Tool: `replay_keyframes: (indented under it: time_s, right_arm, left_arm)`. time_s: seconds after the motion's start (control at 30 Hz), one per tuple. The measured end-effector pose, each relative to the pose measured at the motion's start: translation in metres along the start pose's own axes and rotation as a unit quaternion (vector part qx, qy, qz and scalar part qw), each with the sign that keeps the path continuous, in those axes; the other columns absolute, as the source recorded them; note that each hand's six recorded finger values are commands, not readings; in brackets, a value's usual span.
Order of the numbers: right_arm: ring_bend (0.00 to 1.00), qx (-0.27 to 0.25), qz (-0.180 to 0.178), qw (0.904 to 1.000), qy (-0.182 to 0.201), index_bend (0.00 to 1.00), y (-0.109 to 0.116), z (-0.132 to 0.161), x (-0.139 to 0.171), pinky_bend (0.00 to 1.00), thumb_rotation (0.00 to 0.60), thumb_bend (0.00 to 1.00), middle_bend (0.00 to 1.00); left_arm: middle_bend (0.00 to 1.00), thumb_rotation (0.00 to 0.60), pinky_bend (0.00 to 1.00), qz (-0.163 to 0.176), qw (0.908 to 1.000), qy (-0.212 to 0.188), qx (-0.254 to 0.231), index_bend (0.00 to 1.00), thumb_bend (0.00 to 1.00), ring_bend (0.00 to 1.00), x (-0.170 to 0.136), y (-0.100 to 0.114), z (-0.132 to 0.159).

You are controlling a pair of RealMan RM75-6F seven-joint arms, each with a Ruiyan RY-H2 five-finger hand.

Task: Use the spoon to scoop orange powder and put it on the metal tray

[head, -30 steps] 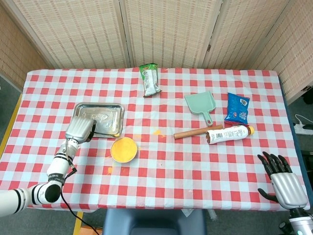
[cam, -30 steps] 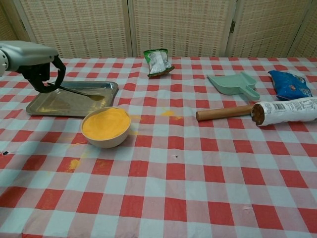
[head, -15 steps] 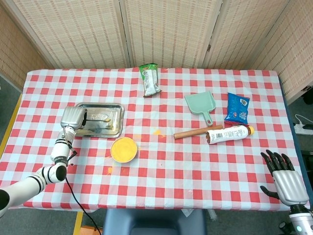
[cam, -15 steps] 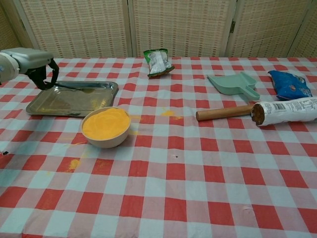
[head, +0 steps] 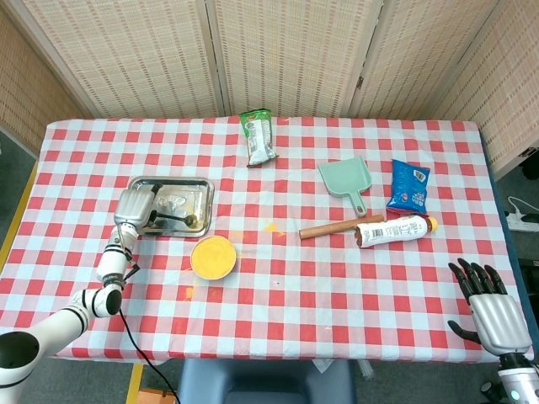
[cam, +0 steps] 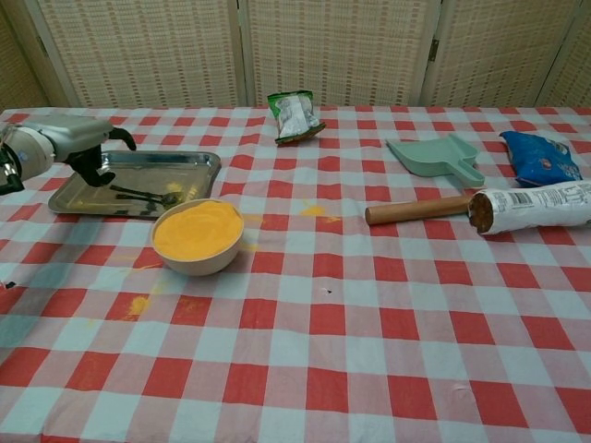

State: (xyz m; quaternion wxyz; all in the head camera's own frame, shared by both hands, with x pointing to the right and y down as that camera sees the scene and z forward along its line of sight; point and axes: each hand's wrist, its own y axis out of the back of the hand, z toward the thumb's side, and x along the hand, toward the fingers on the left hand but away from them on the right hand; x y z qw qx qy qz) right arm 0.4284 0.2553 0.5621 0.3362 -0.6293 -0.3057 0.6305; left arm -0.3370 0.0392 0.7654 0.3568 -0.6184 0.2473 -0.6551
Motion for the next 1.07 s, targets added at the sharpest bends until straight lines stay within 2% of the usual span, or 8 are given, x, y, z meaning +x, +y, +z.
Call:
replay_keyframes:
  time_s: [0.33,0.4,0.47,0.53,0.6,0.8,0.97,1.07]
  right_arm:
    - [0.00,-0.006,-0.006,0.9998,0.015,0.00,0.005,0.005,0.006,0.00,0.600,0.11,0.00]
    - [0.00,-0.009,-0.009,0.9997,0.021,0.00,0.006,0.007,0.008,0.00,0.600,0.11,0.00]
    - [0.00,-0.011,-0.014,0.9995,0.027,0.00,0.008,0.009,0.010,0.00,0.600,0.11,0.00]
    - [0.00,-0.013,-0.019,0.9992,0.033,0.00,0.010,0.011,0.012,0.00,0.600,0.11,0.00]
    - [0.00,-0.017,-0.024,0.9988,0.040,0.00,0.012,0.014,0.014,0.00,0.600,0.11,0.00]
    - [0.00,-0.022,-0.040,0.9981,0.042,0.00,0.015,0.015,0.017,0.00,0.600,0.11,0.00]
    - [0.00,-0.011,-0.043,0.9983,0.036,0.00,0.011,0.016,0.015,0.00,0.600,0.10,0.00]
    - [0.00,-0.006,-0.037,0.9987,0.034,0.00,0.007,0.017,0.012,0.00,0.600,0.10,0.00]
  left_arm:
    - [1.00,0.600,1.00,0.010,0.9976,-0.026,-0.063,0.00,0.45,0.99,-0.022,0.017,0.005]
    - [0.86,0.600,0.93,0.017,0.9952,-0.041,-0.087,0.00,0.45,0.80,-0.038,0.023,0.008]
    - [0.52,0.600,0.65,0.025,0.9911,-0.061,-0.116,0.00,0.44,0.44,-0.059,0.029,0.012]
    - [0.24,0.600,0.36,0.033,0.9864,-0.080,-0.140,0.00,0.44,0.16,-0.082,0.034,0.012]
    - [0.06,0.600,0.19,0.047,0.9798,-0.100,-0.166,0.00,0.43,0.02,-0.114,0.039,0.008]
    - [0.00,0.600,0.06,0.114,0.9690,-0.100,-0.195,0.00,0.39,0.00,-0.206,0.034,-0.037]
    - [0.00,0.600,0.04,0.142,0.9721,-0.028,-0.185,0.00,0.38,0.00,-0.278,0.002,-0.089]
    - [0.00,0.600,0.04,0.135,0.9770,-0.016,-0.164,0.00,0.38,0.00,-0.293,-0.006,-0.096]
